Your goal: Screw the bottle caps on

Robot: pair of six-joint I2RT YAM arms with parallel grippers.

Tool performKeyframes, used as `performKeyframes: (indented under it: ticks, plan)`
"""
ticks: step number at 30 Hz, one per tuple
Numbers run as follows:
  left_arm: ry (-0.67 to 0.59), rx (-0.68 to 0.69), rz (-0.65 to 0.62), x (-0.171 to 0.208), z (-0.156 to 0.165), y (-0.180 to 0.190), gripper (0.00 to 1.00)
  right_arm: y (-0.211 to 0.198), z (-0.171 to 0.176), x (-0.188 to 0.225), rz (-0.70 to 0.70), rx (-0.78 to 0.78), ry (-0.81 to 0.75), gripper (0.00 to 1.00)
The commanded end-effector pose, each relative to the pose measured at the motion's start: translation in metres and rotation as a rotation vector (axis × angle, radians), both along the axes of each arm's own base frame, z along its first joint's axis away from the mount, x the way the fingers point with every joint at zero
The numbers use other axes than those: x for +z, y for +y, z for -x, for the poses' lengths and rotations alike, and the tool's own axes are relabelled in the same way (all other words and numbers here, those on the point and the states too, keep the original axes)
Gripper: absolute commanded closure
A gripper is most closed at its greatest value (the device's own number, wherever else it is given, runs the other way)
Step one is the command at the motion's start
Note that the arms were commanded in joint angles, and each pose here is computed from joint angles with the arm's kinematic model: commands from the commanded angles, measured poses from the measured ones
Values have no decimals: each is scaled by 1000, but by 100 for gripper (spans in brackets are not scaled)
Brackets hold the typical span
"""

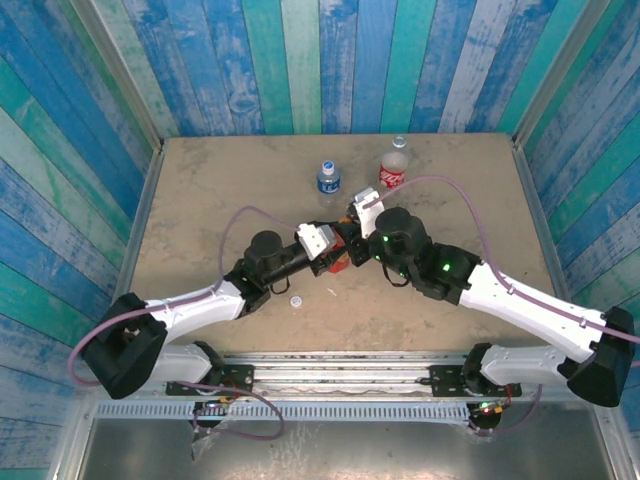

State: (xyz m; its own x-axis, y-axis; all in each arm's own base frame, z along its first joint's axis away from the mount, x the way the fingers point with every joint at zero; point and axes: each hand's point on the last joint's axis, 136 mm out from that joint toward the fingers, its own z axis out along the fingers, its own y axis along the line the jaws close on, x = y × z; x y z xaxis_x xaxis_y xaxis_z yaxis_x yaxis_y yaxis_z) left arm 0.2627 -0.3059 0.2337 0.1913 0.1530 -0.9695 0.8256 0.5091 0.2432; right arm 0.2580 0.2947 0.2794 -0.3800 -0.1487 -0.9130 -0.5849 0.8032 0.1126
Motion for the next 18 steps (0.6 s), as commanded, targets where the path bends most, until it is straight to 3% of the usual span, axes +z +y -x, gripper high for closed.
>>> performKeyframes:
  ticks: [1,5,7,13,18]
  plan:
    - [-102,208,53,34,-33,27,48,-24,6,-20,60,-59,39,72]
    - [-101,79,-1,20,-12,20,47,-3,34,-4,108,230,-55,45]
    - [-101,-34,-25,16,6,12,47,2,51,3,135,361,-115,36]
    - [-112,-372,-38,13,65,2,48,0,83,13,178,571,-259,35]
    - [-135,-592,-34,23,104,0,49,2,102,19,208,712,-282,38]
